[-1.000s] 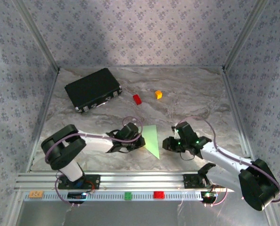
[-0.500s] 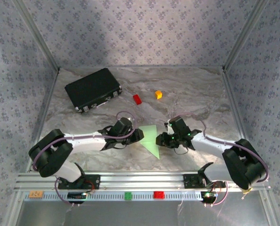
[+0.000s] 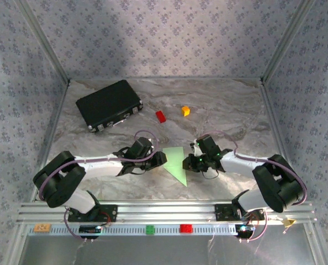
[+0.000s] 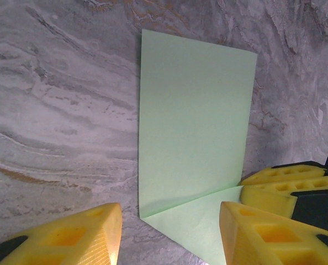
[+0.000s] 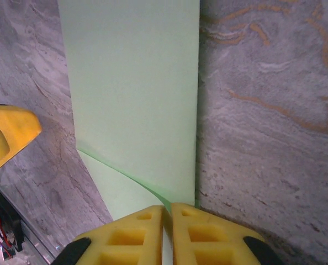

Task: Fold a paper plane with a square sheet of paper (pick it up from the middle)

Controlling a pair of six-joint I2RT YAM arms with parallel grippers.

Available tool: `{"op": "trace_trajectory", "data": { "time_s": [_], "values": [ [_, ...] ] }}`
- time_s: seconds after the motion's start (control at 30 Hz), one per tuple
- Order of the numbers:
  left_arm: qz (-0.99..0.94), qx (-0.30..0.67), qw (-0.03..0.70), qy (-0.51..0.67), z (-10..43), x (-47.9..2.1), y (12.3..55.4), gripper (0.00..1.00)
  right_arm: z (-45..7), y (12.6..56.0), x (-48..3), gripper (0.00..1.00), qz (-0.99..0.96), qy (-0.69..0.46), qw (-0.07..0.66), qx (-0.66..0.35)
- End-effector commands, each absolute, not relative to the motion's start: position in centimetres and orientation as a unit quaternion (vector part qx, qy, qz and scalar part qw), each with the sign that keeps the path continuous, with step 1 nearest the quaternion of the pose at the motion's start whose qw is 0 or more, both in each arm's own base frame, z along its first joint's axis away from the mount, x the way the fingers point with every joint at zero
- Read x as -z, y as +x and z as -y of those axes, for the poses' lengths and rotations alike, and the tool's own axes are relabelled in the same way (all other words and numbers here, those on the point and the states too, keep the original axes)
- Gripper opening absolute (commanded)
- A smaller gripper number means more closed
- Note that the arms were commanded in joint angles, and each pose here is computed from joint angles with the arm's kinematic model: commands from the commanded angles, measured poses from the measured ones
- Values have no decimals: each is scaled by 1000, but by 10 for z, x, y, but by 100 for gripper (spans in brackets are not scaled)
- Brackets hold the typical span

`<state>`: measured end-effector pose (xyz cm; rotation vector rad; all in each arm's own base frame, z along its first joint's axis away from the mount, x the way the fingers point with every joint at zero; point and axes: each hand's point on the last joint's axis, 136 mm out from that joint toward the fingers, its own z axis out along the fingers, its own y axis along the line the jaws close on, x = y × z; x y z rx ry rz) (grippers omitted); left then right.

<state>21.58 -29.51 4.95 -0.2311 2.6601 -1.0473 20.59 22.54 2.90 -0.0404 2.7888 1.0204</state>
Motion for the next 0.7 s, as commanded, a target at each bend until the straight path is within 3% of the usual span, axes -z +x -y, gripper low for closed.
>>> {"op": "trace_trajectory", "data": {
  "time_s": [0.0, 0.67],
  "values": [
    [-914, 373, 138, -80, 294, -55, 217, 50, -224, 207, -37, 11, -931, -20, 93, -353],
    [-894, 428, 119, -53, 327, -72, 232, 64, -211, 207, -39, 10, -922, -2, 98, -375]
  ]
}}
